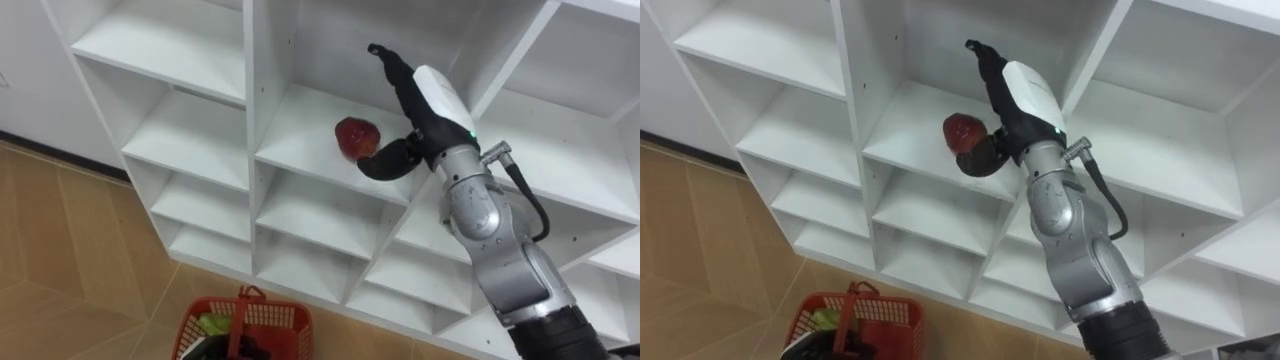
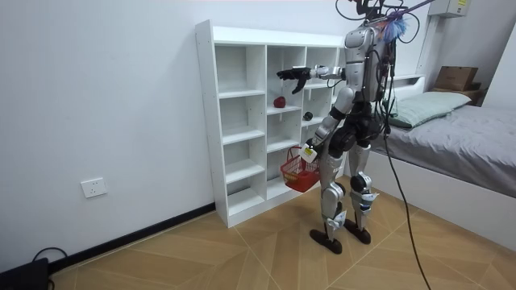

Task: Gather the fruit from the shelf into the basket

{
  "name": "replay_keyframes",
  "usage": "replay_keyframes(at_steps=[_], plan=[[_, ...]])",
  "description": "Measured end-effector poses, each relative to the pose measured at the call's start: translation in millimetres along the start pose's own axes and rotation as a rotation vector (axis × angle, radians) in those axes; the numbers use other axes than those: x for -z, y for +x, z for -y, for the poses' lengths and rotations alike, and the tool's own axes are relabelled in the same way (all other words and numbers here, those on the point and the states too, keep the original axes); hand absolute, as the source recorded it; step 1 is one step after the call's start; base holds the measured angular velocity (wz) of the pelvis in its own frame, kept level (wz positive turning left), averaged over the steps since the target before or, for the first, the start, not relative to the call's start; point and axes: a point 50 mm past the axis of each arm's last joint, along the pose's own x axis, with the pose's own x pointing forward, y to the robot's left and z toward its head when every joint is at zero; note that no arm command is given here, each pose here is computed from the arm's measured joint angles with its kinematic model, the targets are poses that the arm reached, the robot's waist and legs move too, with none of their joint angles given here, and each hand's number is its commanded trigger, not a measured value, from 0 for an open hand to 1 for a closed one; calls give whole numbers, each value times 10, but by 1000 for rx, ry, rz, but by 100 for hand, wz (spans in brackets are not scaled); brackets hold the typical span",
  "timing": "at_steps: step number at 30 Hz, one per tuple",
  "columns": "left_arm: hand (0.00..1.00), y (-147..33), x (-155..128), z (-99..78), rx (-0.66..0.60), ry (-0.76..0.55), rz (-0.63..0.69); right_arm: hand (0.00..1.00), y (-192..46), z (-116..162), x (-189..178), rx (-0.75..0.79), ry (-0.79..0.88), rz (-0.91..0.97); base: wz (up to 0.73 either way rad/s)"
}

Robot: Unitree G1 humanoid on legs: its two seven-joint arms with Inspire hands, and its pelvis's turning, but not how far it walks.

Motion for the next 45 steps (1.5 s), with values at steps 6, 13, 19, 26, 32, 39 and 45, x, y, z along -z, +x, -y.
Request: replay_keyframes(at_steps=[6,13,19,26,32,39,45], plan=[[100,-18,2,-16,-4,1,9,0,14,-9,21,-6,-10,-12,2],[100,-32,0,-33,-14,3,17,0,48,-38,50,-42,-49,-38,-1],[100,-36,-4,-61,-19,6,17,0,54,-113,125,-94,-61,-72,1],[100,-32,-19,-57,-17,10,24,0,118,-186,200,-143,-77,-108,3],[100,-30,-26,-54,-15,11,26,0,192,-164,206,-146,-92,-115,0],[100,-28,-37,-53,-15,12,34,0,281,-89,107,-112,-101,-71,2],[100,-26,-42,-48,-13,12,36,0,336,-67,135,-84,-114,-88,0]])
